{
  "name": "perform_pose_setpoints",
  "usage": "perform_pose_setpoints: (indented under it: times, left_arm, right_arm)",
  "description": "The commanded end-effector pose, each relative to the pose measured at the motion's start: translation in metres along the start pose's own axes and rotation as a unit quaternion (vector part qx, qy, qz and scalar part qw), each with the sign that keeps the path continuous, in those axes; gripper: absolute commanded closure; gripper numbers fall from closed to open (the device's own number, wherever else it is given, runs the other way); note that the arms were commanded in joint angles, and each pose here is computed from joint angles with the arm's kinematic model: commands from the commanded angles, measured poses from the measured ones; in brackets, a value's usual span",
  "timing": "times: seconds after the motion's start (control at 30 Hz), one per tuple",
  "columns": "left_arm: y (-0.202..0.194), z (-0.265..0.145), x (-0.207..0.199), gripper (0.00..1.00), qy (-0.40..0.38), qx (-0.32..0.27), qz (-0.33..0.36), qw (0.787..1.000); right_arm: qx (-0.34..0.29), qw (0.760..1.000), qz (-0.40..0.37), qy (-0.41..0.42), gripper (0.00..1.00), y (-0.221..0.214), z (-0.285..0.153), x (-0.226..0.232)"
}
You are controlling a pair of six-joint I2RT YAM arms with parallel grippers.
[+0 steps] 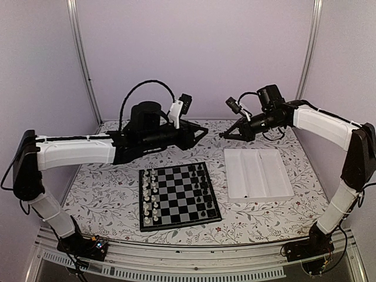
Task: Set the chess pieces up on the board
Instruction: Place the chess piece on the chessboard.
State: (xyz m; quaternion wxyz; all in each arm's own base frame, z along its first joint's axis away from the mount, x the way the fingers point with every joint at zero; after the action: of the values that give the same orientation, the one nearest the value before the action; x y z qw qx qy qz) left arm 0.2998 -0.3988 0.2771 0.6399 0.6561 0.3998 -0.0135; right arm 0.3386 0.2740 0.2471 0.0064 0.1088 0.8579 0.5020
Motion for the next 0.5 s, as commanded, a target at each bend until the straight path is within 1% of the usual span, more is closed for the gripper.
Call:
perform_pose_setpoints:
  times: [0.0,0.17,0.27,0.33,0.47]
  left_arm:
    - [0.011,-0.043,0.044,0.56,0.166,-0.002,0.073,0.984]
    - [0.018,-0.080,0.066,0.51,0.244,-0.029,0.059,0.968]
    - [0.020,-0.098,0.078,0.45,0.280,-0.053,0.043,0.958]
    - [0.021,-0.110,0.084,0.41,0.297,-0.067,0.035,0.952]
    - [0.017,-0.121,0.093,0.40,0.313,-0.074,0.028,0.946]
  right_arm:
    - [0.116,0.986,-0.098,-0.065,1.00,-0.017,0.024,-0.008]
    - [0.183,0.970,-0.148,-0.063,1.00,-0.026,0.055,-0.005]
    - [0.219,0.960,-0.162,-0.058,1.00,-0.037,0.073,-0.007]
    - [0.242,0.956,-0.162,-0.046,1.00,-0.046,0.086,-0.007]
    - [0.275,0.948,-0.157,-0.019,1.00,-0.066,0.109,-0.006]
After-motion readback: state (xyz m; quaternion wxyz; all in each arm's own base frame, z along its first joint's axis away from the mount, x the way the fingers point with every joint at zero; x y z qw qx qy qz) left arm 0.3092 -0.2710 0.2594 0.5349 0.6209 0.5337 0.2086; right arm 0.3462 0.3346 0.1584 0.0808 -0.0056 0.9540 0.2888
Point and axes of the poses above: each gripper's point midway between its finger pads, its own z axis out along the fingers, its own x axis along the line the jaws close on, y = z × x, the point moved 3 cm from there along -z, back along the fingers, and after that the axes turned 15 degrees about -z, right-handed, at the moved point
